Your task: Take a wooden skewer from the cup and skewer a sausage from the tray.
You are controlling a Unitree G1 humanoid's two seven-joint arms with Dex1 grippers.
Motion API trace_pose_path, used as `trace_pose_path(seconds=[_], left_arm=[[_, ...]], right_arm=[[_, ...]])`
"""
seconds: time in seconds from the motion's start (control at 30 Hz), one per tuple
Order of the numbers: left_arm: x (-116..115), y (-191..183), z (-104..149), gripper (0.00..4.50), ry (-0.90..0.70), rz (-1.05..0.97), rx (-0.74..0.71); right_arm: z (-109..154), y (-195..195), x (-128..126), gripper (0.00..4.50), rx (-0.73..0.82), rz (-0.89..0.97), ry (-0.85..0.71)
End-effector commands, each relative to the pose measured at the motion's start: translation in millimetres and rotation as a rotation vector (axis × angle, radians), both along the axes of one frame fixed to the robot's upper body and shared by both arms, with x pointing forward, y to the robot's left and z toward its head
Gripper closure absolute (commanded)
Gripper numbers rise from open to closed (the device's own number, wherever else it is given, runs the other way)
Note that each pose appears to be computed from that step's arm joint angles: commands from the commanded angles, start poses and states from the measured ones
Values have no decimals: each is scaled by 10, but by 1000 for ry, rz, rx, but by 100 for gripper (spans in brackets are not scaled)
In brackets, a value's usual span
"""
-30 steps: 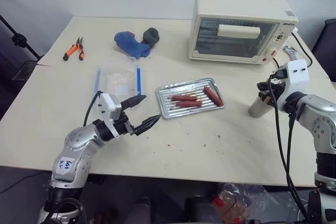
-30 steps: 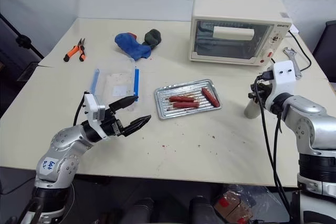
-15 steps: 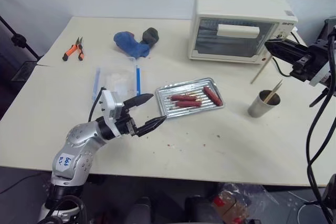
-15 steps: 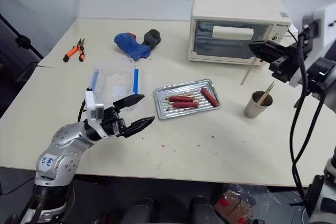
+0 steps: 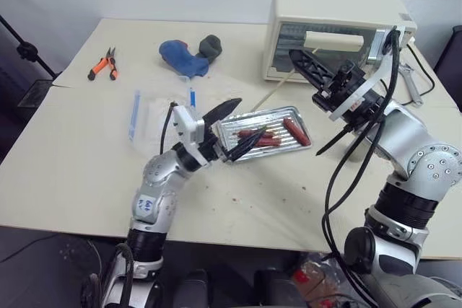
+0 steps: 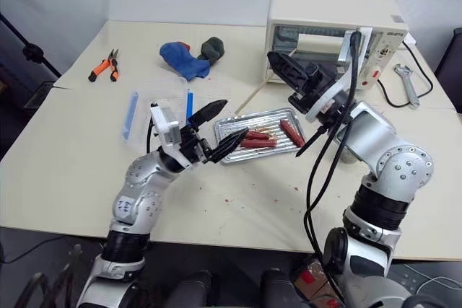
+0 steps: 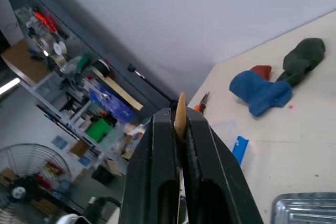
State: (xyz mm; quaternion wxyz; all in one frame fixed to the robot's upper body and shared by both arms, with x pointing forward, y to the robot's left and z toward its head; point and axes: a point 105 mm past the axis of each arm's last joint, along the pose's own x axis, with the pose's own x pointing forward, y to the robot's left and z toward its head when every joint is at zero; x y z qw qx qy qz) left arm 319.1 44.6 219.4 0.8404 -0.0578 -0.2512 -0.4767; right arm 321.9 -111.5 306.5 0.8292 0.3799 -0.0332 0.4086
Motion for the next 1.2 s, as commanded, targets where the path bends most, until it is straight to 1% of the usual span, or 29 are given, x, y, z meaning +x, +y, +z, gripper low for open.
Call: trace_pose_path(seconds=[0.03, 0.17, 0.33, 0.43, 0.53, 0.57, 0.83, 0.87, 1.0, 1.1, 1.2], left_arm=[[-14, -101, 109, 0, -57, 3, -39], [-65, -236, 186, 0, -90, -51, -65], [-125, -297, 248, 0, -104, -81, -89], [-137, -313, 245, 62, -96, -78, -101], [-150, -337, 227, 148, -82, -74, -114], [-155, -344, 222, 184, -79, -73, -116], [-132, -330, 257, 436, -78, -53, -133], [-133, -329, 259, 443, -79, -53, -134], [-119, -303, 288, 443, -79, -38, -152], [-98, -283, 297, 443, -73, -27, -150], [-61, -183, 314, 450, -83, -16, -115]], right_arm=[[23, 100, -96, 444, 28, 63, 14], [-64, 139, -112, 444, 20, 61, 57], [-113, 153, -146, 444, 28, 66, 81], [-138, 157, -155, 450, 35, 66, 92], [-142, 168, -163, 450, 53, 69, 97], [-141, 170, -164, 450, 58, 69, 98], [-174, 165, -149, 450, 69, 61, 109], [-177, 162, -147, 450, 68, 59, 108], [-193, 146, -134, 450, 67, 51, 110], [-236, 157, -169, 450, 59, 74, 115], [-228, 188, -338, 371, -14, 159, 22]])
